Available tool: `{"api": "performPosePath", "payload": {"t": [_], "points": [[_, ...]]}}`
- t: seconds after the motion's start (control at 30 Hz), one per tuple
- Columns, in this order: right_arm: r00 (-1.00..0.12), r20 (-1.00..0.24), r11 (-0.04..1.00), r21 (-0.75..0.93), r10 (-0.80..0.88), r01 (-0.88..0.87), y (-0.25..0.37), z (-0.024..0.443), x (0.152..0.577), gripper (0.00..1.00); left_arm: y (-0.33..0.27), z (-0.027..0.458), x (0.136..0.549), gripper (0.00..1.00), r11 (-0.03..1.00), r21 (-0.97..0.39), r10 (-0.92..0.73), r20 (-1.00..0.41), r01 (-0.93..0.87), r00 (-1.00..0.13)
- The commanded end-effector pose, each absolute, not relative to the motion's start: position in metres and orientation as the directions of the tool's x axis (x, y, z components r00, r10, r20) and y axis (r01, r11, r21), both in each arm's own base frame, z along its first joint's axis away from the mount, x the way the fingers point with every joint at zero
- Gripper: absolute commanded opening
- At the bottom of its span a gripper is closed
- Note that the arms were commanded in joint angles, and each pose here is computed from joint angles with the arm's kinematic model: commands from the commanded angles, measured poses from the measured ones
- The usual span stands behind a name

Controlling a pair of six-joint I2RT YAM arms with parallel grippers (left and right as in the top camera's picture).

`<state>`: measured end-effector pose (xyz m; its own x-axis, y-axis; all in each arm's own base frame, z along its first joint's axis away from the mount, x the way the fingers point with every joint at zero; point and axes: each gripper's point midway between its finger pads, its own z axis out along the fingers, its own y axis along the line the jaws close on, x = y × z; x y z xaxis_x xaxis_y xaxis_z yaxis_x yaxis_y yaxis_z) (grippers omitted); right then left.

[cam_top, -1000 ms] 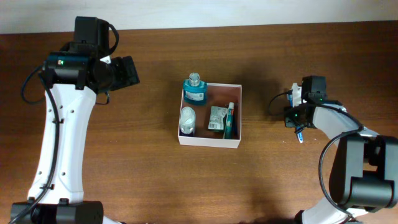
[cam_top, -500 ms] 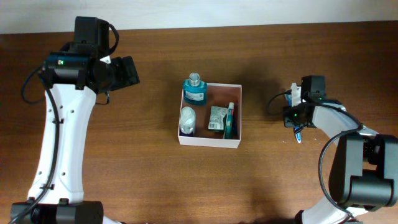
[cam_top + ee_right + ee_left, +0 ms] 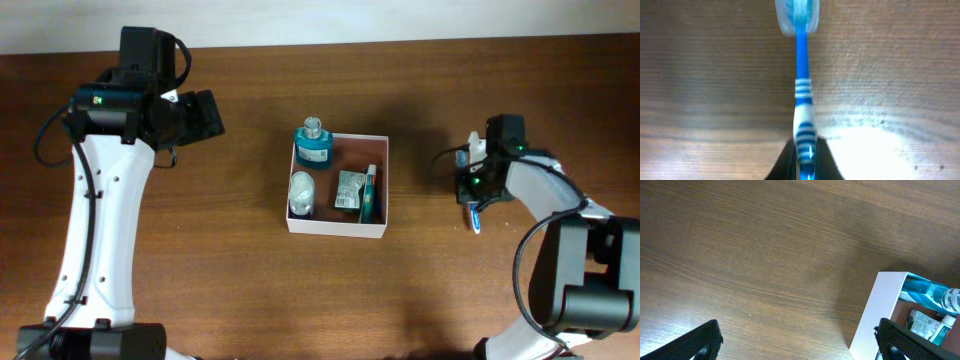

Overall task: Pack container
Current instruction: 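Lower right gripper and close it on the toothbrush handle, then lift the toothbrush and carry it left into the box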

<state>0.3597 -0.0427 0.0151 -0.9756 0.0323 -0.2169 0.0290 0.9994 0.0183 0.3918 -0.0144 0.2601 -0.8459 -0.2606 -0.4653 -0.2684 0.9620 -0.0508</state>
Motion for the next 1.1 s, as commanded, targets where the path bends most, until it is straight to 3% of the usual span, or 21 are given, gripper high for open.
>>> {"api": "performPosePath", "payload": {"t": [0.0,0.3,0.5,0.8,1.07], "points": [[-0.946,-0.316,0.995,0.090,0.070,0.044,-0.036,0.064,0.386,0.04,-0.013,0.267,0.391,0.99,0.960,-0.056,-0.268,-0.481,-0.275,-0.835],[-0.930,-0.323,0.931,0.361,0.177,0.051,0.008,0.161,0.391,0.04,-0.013,0.267,0.391,0.99,0.960,-0.056,-0.268,-0.481,-0.275,-0.835],[-0.937,-0.261,0.858,0.508,0.234,0.073,0.046,0.183,0.381,0.04,-0.013,0.267,0.391,0.99,0.960,-0.056,-0.268,-0.481,-0.275,-0.835],[-0.962,-0.213,0.879,0.473,0.172,0.053,0.117,0.177,0.369,0.04,-0.013,0.267,0.391,0.99,0.960,-0.056,-0.268,-0.481,-0.275,-0.835],[-0.947,-0.251,0.952,0.279,0.202,0.130,0.145,0.164,0.359,0.04,-0.013,0.267,0.391,0.99,0.960,-0.056,-0.268,-0.481,-0.275,-0.835]]}}
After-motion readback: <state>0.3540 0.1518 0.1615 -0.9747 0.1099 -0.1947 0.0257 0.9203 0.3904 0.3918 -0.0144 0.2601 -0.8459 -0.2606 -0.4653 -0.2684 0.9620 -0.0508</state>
